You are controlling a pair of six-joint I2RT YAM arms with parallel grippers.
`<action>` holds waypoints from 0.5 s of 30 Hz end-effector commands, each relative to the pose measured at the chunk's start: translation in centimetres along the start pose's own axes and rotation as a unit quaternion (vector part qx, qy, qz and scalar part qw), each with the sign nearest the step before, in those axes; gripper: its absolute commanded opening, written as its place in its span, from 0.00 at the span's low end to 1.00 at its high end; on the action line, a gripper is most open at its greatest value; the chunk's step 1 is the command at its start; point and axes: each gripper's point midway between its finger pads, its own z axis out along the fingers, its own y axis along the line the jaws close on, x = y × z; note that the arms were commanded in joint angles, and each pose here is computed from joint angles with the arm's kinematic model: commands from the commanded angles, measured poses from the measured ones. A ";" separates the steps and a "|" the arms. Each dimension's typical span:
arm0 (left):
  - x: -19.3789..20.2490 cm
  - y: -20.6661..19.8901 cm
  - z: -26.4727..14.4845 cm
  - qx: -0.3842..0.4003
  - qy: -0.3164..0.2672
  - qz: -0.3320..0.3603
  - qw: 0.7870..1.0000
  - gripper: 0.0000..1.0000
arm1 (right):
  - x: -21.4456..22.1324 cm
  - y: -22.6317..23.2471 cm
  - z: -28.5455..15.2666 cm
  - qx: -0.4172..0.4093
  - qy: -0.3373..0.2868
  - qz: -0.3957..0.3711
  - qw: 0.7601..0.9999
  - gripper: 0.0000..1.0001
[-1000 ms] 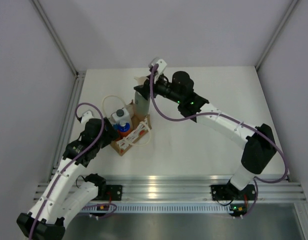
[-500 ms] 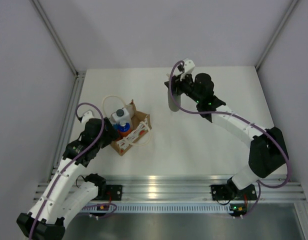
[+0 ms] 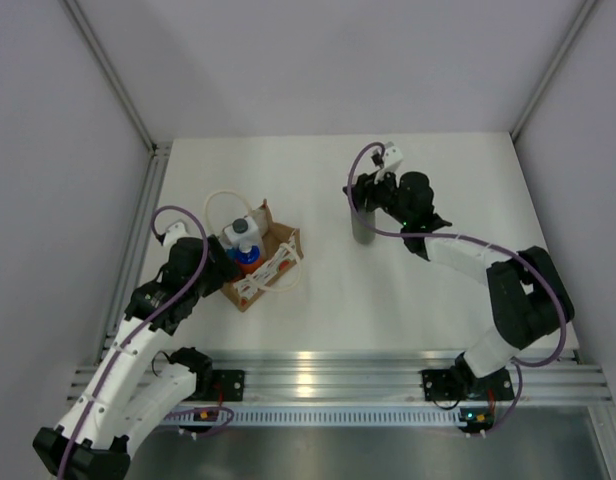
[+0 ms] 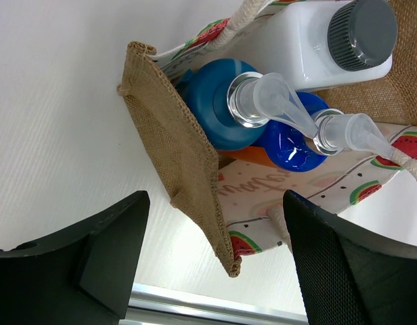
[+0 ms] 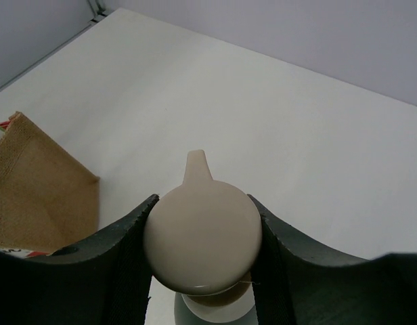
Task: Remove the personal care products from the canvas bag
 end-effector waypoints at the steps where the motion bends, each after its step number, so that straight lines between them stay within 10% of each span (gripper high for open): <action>1: -0.7 -0.7 0.0 0.019 -0.014 -0.004 1.000 0.85 | -9.3 1.3 0.1 -0.037 -0.159 -0.033 0.986 0.00; 11: -0.6 -0.7 0.1 0.018 -0.012 -0.004 1.000 0.85 | -7.3 1.1 0.4 -0.036 -0.140 -0.034 0.989 0.33; 15: -0.6 -0.8 0.1 0.019 -0.012 -0.004 1.000 0.85 | -7.6 1.1 0.0 -0.034 -0.141 -0.032 0.989 0.99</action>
